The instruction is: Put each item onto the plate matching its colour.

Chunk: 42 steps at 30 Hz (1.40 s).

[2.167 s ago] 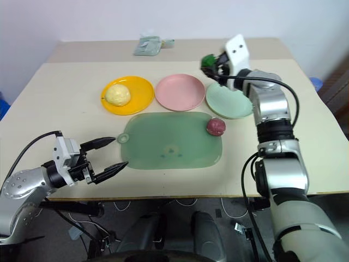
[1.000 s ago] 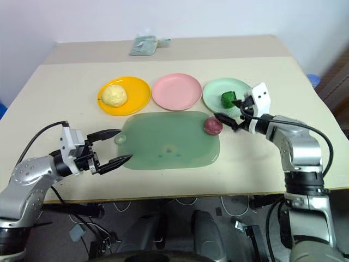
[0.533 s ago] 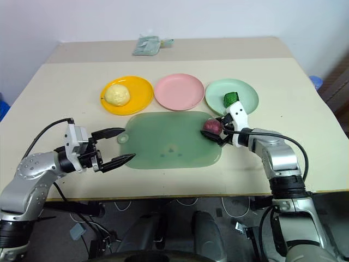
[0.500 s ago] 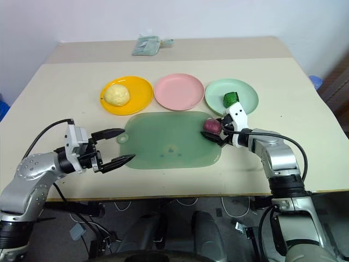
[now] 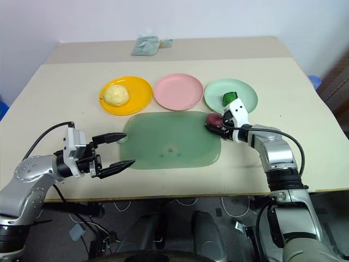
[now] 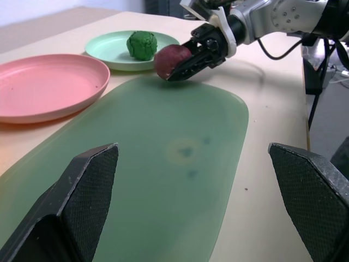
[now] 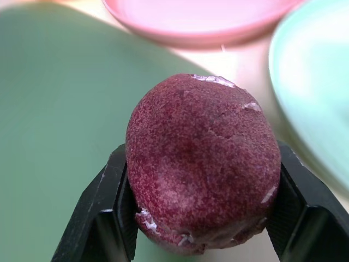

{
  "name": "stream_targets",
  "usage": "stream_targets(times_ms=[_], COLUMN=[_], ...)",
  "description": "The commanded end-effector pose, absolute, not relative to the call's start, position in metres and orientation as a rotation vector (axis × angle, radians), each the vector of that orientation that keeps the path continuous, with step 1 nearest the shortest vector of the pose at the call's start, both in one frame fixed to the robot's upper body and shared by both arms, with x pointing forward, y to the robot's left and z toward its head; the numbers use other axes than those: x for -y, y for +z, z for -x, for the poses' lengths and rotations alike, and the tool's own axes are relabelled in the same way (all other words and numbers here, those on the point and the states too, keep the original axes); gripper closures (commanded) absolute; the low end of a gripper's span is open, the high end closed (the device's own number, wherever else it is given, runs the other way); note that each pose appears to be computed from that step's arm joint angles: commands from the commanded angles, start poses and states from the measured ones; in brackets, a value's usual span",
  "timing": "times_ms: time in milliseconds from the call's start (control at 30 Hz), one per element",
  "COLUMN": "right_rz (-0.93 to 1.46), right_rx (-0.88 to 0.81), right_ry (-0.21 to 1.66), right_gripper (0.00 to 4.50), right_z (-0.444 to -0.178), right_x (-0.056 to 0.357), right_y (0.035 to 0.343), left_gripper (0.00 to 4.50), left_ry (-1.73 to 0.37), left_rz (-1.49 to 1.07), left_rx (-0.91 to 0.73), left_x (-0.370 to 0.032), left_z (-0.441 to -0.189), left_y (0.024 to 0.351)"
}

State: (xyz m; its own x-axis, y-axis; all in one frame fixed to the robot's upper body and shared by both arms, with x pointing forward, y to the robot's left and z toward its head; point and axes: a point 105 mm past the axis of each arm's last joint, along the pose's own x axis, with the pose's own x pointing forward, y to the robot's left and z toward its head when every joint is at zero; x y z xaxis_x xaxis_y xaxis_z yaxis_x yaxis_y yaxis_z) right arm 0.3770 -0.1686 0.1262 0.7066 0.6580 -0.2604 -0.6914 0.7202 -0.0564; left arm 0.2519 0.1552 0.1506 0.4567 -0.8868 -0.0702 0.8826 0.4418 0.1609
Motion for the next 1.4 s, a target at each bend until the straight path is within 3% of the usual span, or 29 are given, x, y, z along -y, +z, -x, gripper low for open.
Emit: stream_targets(times_ms=[33,233,467,633,867,967,1100,1267,1400], right_rz=[0.144,0.175,0.173,0.174,0.144,0.164,0.231,0.321,0.327], right_rx=[-0.044,0.013,-0.014,-0.004,0.115,0.190,0.249,0.138,0.050], right_ry=[0.814,0.766,0.612,0.569,0.564,0.633,0.714,0.688,0.600], right_gripper=[2.24,2.24,2.24,0.01,0.01,0.01,0.01,0.01,0.01], right_z=[-0.386,-0.426,-0.463,-0.468,-0.468,-0.459,-0.424,-0.368,-0.324], right_x=[0.142,0.111,0.096,0.091,0.108,0.120,0.142,0.178,0.216], right_y=[0.173,0.182,0.172,0.172,0.200,0.215,0.225,0.197,0.176], left_gripper=[0.00,0.00,0.00,0.00,0.00,0.00,0.00,0.00,0.00], left_ry=[-1.041,-0.889,-0.789,-0.714,-0.581,-0.531,-0.576,-0.704,-0.691], left_rz=[-0.163,-0.110,-0.107,-0.109,-0.146,-0.157,-0.147,-0.176,-0.203], left_rx=[0.107,0.149,0.151,0.145,0.114,0.108,0.088,0.036,0.061], left_x=[-0.152,-0.150,-0.150,-0.157,-0.167,-0.173,-0.166,-0.151,-0.155], left_z=[-0.259,-0.279,-0.272,-0.266,-0.267,-0.275,-0.282,-0.286,-0.292], left_y=[0.171,0.185,0.186,0.187,0.179,0.175,0.167,0.156,0.156])
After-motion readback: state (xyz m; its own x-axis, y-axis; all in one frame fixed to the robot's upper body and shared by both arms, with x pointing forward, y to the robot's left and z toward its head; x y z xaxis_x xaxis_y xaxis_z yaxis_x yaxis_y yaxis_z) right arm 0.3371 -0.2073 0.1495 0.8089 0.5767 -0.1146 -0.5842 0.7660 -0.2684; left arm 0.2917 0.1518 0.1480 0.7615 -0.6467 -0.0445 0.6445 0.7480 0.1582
